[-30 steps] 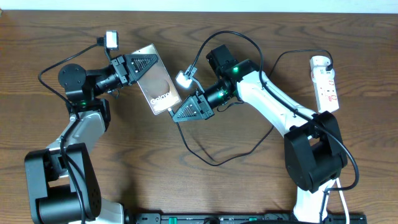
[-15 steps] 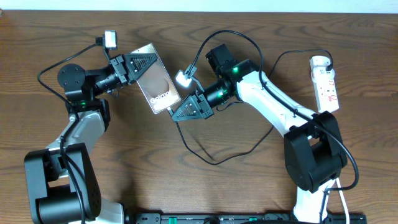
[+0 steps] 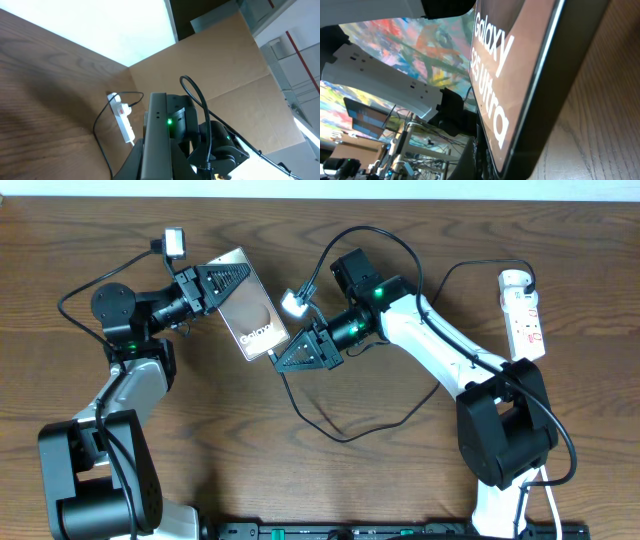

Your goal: Plug charger to phone and switch on socket

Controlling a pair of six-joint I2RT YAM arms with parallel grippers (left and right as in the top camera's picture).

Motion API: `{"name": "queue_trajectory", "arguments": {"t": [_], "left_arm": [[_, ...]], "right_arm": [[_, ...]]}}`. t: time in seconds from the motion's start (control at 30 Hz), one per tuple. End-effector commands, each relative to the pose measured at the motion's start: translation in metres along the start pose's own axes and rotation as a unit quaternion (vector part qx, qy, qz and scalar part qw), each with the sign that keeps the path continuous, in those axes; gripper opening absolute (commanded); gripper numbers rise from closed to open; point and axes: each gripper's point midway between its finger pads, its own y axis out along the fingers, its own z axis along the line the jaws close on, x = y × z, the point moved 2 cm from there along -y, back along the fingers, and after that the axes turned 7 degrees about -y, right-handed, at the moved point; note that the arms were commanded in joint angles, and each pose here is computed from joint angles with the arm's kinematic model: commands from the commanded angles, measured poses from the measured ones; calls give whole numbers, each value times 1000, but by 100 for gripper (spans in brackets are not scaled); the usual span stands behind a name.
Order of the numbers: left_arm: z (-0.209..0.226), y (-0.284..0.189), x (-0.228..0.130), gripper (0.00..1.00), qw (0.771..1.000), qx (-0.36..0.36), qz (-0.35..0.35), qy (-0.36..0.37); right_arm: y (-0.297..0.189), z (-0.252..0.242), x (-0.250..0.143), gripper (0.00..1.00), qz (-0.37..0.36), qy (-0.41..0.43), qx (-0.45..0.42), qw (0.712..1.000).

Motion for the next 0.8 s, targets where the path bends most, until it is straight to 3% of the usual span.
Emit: {"name": "queue_trajectory", "arguments": {"t": [0.0, 0.27, 0.5, 0.77], "left_arm": [[-11, 3, -6, 7, 999, -9, 25, 21], [-14, 2, -5, 7, 1000, -13, 24, 15], [-44, 0, -10, 8, 996, -49, 31, 74], [-44, 0, -13, 8, 996, -48, 41, 70]], "right_arm": [[-2, 10, 8, 1, -20, -24, 36, 999], [-2, 10, 8, 1, -20, -31, 35, 999], [-2, 11, 8, 1, -23, -42, 41, 998], [-3, 16, 10, 1, -31, -57, 55, 996]]}}
